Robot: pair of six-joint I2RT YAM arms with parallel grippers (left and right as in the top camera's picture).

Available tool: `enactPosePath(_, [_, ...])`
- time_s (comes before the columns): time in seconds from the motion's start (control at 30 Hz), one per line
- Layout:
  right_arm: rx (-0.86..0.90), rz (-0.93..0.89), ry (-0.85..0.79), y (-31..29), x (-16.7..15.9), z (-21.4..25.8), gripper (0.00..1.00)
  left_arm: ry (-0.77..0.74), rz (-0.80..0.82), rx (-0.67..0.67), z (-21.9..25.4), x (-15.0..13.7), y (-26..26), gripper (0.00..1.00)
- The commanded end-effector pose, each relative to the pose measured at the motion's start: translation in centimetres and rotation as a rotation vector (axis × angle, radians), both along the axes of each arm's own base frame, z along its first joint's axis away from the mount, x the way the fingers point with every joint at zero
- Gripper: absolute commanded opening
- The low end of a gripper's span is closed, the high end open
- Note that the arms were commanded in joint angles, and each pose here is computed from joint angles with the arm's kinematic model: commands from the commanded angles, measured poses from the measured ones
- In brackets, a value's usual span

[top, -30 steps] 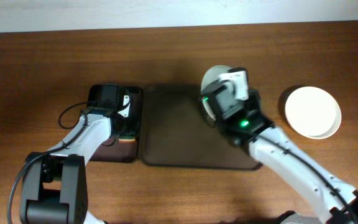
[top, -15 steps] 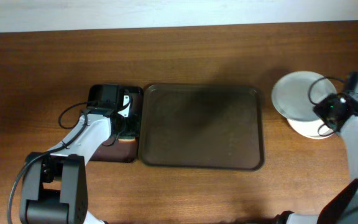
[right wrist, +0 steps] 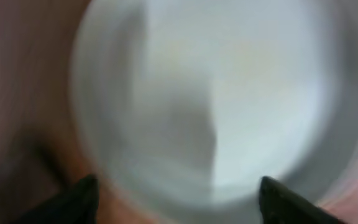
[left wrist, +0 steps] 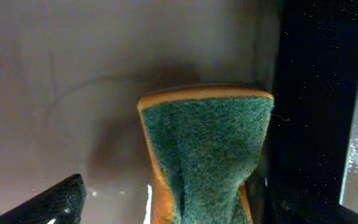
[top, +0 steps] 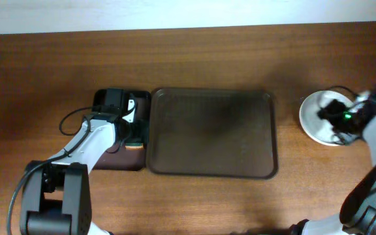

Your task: Clean dirty plates on tray and stack at the side

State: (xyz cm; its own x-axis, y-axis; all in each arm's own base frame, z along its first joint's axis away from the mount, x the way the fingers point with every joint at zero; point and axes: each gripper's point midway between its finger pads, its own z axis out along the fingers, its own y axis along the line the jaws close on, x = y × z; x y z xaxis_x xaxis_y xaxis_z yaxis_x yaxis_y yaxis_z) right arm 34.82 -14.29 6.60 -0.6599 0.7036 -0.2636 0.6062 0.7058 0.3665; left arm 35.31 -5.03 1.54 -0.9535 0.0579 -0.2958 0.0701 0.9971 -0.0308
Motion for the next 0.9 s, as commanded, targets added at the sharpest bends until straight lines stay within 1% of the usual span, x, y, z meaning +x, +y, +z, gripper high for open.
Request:
enactPosePath(0.0, [-0.053,0.376,-0.126,7.3,2.9,4.2,0.91,-0.133,0.084,-0.060,4.9,2.5,0.2,1.00])
enactPosePath(0.07, [-0.110,0.486,-0.106,10.5,3.1,5.7,0.94,-0.121,0.164,-0.077,6.1,2.6,1.5,1.00])
enactPosePath(0.1, [-0.139,0.537,-0.076,12.4,2.7,6.5,0.94,-0.077,0.198,-0.074,6.4,1.8,2.3,1.00])
enactPosePath(0.17, [-0.179,0.590,-0.043,14.3,2.0,7.2,0.95,0.018,0.226,-0.059,6.6,-0.1,3.3,1.00])
enactPosePath(0.2, [-0.189,0.635,-0.025,15.9,0.8,7.8,0.95,0.087,0.241,-0.049,6.8,-1.9,3.8,1.00])
enactPosePath(0.23, [-0.182,0.639,-0.018,16.4,0.2,8.1,0.95,0.102,0.244,-0.045,7.1,-2.6,3.9,1.00])
enactPosePath(0.3, [-0.178,0.655,-0.017,16.9,-1.2,9.1,0.95,0.080,0.246,-0.030,8.5,-3.2,4.2,1.00])
enactPosePath(0.37, [-0.193,0.657,-0.035,17.0,-2.4,10.4,0.95,0.011,0.242,-0.040,10.7,-3.6,4.2,1.00])
enactPosePath(0.4, [-0.217,0.649,-0.077,16.8,-3.2,11.7,0.95,-0.049,0.231,-0.047,12.3,-4.0,4.1,1.00])
enactPosePath(0.47, [-0.274,0.628,-0.210,16.7,-4.5,14.4,0.95,-0.163,0.195,-0.057,14.8,-5.2,3.6,1.00])
enactPosePath(0.5, [-0.312,0.611,-0.275,16.4,-5.5,15.6,0.96,-0.244,0.178,-0.061,16.2,-6.3,3.3,0.99])
enactPosePath(0.57, [-0.362,0.586,-0.345,16.0,-7.9,16.4,0.99,-0.411,0.144,-0.083,18.7,-8.4,2.9,1.00])
enactPosePath(0.6, [-0.387,0.573,-0.379,15.8,-9.8,16.4,1.00,-0.523,0.134,-0.104,20.3,-9.6,2.8,0.99])
enactPosePath(0.63, [-0.395,0.571,-0.401,15.9,-10.9,16.5,0.99,-0.611,0.132,-0.117,21.6,-10.7,2.9,1.00])
enactPosePath(0.73, [-0.420,0.557,-0.474,15.9,-13.6,17.6,0.99,-0.806,0.126,-0.148,25.3,-13.6,3.1,0.99])
enactPosePath(0.8, [-0.430,0.551,-0.505,15.9,-14.1,18.2,0.99,-0.872,0.124,-0.158,26.5,-14.8,3.2,1.00])
enactPosePath(0.87, [-0.429,0.551,-0.508,15.9,-14.1,18.3,0.99,-0.901,0.123,-0.162,27.1,-15.3,3.3,1.00])
